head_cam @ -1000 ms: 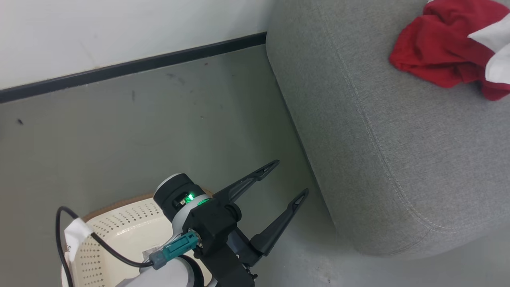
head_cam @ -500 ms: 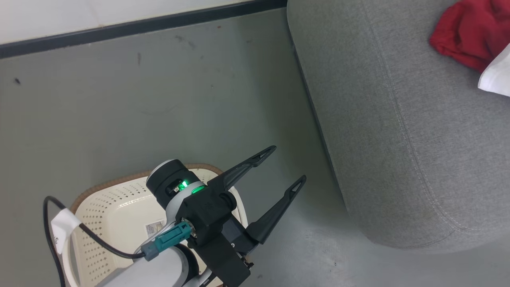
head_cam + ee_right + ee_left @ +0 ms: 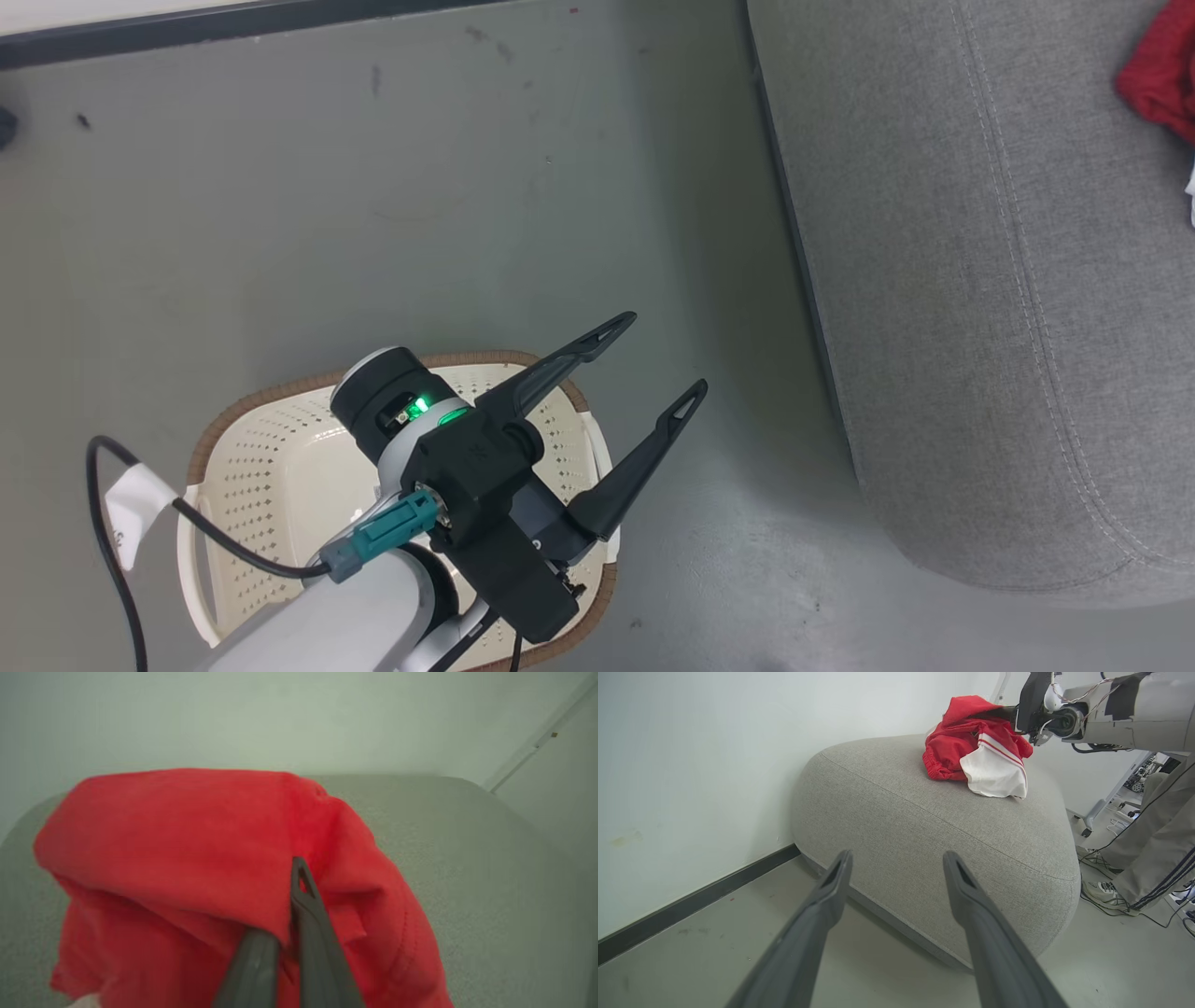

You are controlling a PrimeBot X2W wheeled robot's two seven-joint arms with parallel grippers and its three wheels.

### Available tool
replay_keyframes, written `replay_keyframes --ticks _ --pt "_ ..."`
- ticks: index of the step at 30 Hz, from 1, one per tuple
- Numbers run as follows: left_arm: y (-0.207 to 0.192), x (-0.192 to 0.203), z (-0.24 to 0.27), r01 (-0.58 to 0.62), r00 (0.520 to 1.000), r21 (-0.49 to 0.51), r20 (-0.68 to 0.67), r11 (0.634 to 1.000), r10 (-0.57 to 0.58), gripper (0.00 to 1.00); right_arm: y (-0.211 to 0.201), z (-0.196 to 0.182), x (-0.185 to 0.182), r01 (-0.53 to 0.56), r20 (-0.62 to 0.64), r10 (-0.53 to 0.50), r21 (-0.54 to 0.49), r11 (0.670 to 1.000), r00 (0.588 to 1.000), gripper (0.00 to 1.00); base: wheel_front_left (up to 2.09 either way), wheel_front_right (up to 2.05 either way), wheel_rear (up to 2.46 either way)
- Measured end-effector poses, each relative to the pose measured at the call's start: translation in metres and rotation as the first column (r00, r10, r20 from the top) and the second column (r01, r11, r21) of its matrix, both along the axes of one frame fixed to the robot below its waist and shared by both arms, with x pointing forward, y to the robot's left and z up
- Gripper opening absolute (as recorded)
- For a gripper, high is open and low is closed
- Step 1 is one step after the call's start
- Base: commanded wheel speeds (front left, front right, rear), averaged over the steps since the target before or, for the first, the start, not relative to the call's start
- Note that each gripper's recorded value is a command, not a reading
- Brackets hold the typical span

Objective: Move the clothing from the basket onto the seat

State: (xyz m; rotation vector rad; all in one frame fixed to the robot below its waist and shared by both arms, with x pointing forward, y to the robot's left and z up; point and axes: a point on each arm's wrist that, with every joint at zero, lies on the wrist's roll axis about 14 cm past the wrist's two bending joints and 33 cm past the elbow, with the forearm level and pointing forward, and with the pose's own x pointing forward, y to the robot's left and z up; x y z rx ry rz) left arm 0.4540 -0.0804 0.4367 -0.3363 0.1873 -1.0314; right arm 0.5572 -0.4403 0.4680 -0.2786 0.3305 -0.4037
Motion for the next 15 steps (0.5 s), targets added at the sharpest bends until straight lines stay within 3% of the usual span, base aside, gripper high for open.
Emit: replay_keyframes --ticks 8,12,13,14,15 --pt "0.004 0.002 0.002 -0.022 1.0 0.005 0.014 1.0 0.021 1.0 0.011 -0.058 -0.027 0.061 -0.209 -0.04 0.095 0.994 0.977 0.0 0.0 0.0 0.0" --pt "0.005 0.002 0.009 -0.028 0.999 0.001 0.031 1.0 0.028 1.0 0.015 -0.06 -0.033 0.066 -0.233 -0.039 0.111 0.992 0.972 0.0 0.0 0.0 0.0" --pt "0.005 0.002 0.01 -0.029 0.999 0.001 0.034 1.0 0.029 1.0 0.014 -0.058 -0.033 0.068 -0.229 -0.041 0.112 0.991 0.973 0.37 0.0 0.0 0.0" --pt "0.005 0.002 0.011 -0.03 0.999 0.003 0.037 1.0 0.03 1.0 0.014 -0.056 -0.033 0.068 -0.223 -0.041 0.113 0.991 0.974 0.98 0.0 0.0 0.0" --pt "0.006 0.002 0.013 -0.033 0.999 -0.001 0.043 0.999 0.033 1.0 0.014 -0.053 -0.033 0.067 -0.216 -0.042 0.113 0.991 0.975 1.0 0.0 0.0 0.0"
